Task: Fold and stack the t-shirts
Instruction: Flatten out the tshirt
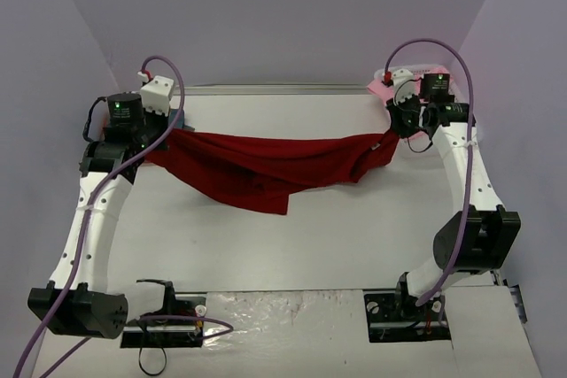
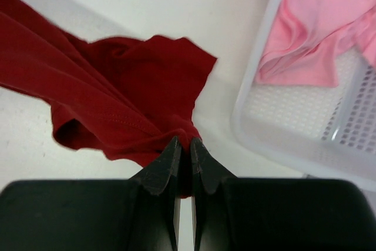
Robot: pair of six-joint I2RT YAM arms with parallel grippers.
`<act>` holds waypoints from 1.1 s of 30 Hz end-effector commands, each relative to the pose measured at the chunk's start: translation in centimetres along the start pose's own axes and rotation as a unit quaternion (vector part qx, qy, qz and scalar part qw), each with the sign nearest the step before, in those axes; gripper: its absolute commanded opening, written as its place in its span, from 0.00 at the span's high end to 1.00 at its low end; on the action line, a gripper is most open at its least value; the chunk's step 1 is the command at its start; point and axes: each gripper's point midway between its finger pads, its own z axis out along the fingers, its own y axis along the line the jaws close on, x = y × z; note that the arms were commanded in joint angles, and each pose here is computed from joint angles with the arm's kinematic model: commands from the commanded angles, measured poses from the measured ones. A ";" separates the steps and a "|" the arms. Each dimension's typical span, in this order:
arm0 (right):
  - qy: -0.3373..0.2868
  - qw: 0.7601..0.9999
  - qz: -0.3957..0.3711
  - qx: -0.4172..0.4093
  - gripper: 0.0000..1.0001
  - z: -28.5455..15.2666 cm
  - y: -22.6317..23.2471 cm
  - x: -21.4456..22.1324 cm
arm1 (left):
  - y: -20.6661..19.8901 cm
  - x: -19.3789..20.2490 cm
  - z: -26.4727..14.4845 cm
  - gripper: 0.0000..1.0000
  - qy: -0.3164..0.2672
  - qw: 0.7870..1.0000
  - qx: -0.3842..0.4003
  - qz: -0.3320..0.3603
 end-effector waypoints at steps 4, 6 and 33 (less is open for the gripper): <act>0.061 0.997 -0.014 -0.041 1.00 0.7 2.1 4.3 | 0.0 -0.9 -1.7 0.98 -0.035 0.999 0.001 0.008; 0.083 0.995 -0.021 -0.047 0.99 0.7 2.4 5.6 | -1.0 -0.3 -1.7 0.98 -0.029 0.999 0.030 0.017; 0.234 0.958 -0.040 -0.164 1.00 3.4 6.7 14.6 | -13.4 7.1 -3.8 0.32 -0.001 0.925 0.364 0.107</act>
